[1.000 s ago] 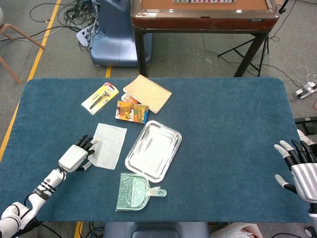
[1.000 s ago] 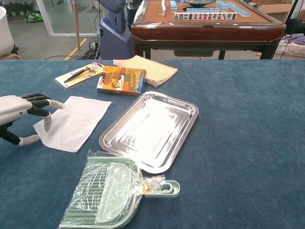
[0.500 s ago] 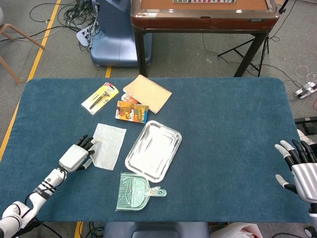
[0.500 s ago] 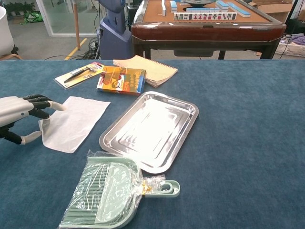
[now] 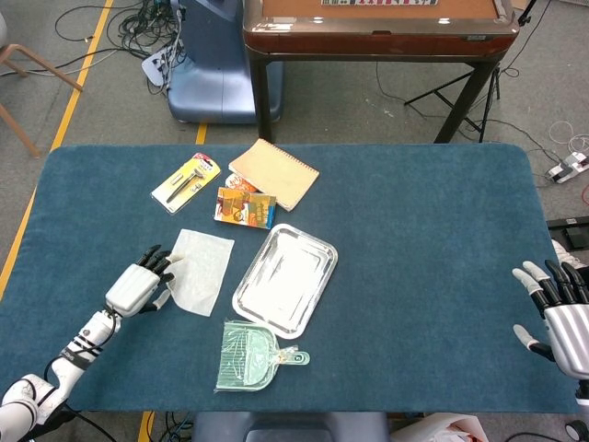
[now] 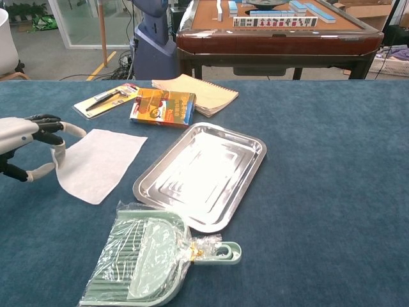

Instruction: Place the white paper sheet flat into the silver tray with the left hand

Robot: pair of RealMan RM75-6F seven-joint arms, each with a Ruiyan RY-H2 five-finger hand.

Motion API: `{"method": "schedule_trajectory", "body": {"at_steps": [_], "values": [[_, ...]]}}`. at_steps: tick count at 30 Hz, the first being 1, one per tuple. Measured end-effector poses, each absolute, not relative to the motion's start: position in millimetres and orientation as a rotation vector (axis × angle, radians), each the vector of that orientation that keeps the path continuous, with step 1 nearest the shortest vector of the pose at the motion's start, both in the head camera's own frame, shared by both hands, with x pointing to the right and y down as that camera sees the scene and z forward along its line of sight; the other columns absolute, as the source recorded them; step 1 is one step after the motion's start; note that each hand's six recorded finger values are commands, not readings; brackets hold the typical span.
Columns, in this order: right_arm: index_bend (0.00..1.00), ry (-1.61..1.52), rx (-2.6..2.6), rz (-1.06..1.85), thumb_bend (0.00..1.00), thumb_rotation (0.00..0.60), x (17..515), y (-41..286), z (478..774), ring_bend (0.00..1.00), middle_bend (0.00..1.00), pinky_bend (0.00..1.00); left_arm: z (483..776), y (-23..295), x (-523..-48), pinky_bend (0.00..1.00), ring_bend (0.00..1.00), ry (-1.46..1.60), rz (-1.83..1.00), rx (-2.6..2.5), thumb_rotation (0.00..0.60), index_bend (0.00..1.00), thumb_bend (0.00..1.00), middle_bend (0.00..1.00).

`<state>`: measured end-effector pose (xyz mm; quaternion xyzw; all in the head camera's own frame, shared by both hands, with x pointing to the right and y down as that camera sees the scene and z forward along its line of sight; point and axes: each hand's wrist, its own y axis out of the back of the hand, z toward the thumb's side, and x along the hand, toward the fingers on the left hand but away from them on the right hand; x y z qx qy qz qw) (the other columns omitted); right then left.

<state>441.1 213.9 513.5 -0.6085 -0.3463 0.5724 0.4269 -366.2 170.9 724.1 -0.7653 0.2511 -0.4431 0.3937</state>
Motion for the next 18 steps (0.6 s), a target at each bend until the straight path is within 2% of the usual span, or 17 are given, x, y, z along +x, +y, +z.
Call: {"method": "schedule_trajectory", "body": {"at_steps": [7,18], "values": [[0.16,-0.870,-1.526,1.428,0.20,0.600,441.5,214.9,515.1,0.01,0.14,0.07,705.2,157.6,-346.1,0.00,0.12,0.818,-1.039,-2.019,0.600,0.60,0.44,0.17],[0.16,-0.873,-1.529,1.425,0.20,0.600,441.9,215.9,515.9,0.01,0.14,0.07,674.5,132.7,-276.8,0.00,0.12,0.975,-0.852,-2.162,0.600,0.59,0.44,0.18]]}}
